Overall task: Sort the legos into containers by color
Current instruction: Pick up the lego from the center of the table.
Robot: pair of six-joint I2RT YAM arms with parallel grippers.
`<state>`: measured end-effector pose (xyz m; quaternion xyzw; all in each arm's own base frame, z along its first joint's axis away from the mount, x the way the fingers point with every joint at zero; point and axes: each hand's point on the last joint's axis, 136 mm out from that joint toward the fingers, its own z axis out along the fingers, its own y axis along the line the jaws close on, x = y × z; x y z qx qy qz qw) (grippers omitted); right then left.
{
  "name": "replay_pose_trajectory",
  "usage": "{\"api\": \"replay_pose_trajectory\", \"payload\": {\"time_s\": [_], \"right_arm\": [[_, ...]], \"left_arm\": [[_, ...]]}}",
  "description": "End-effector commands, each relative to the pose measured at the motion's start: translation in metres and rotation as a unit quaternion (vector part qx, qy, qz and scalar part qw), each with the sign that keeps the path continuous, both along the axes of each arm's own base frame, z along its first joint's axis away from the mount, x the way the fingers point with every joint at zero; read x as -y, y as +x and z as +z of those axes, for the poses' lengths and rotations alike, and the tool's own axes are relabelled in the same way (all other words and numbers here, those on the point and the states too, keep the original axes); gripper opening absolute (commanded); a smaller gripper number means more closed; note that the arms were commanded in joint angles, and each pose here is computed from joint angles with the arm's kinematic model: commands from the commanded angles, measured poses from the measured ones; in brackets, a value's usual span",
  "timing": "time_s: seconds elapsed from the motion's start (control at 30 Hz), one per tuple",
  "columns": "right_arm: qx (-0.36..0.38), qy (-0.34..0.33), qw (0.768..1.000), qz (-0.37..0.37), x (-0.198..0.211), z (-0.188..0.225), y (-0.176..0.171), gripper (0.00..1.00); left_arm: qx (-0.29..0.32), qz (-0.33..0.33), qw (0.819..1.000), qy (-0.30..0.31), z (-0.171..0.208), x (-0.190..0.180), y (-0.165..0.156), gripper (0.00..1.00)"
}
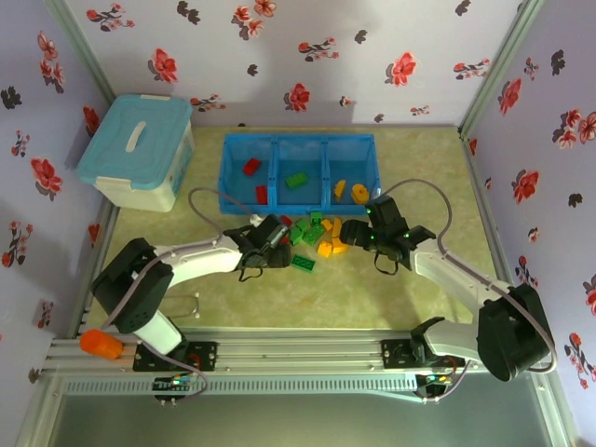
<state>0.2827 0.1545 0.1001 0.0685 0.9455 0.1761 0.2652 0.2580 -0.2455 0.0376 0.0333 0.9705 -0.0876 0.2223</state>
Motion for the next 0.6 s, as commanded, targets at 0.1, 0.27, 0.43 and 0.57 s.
{"api": "replay_pose_trajectory", "payload": {"time_s": [0.1, 0.27, 0.43, 0.57], "right_arm": [[0.008, 0.007, 1.000, -0.012, 0.001, 0.000, -0.001, 0.81], [0.009, 0.011, 1.000, -0.016, 0.002, -0.002, -0.003, 0.80], [0.008, 0.015, 1.000, -0.016, 0.001, -0.005, -0.003, 0.80], [0.007, 0.017, 1.000, -0.017, -0.001, -0.006, -0.002, 0.80]], "left_arm": [[-0.018, 0.010, 1.000, 0.005, -0.010, -0.008, 0.001, 0.60], [-0.019, 0.026, 0.999, 0.014, -0.013, -0.028, -0.009, 0.51], [-0.013, 0.034, 0.999, 0.015, -0.002, -0.041, -0.018, 0.49], [0.013, 0.036, 0.999, 0.002, 0.025, -0.045, -0.019, 0.49]]}}
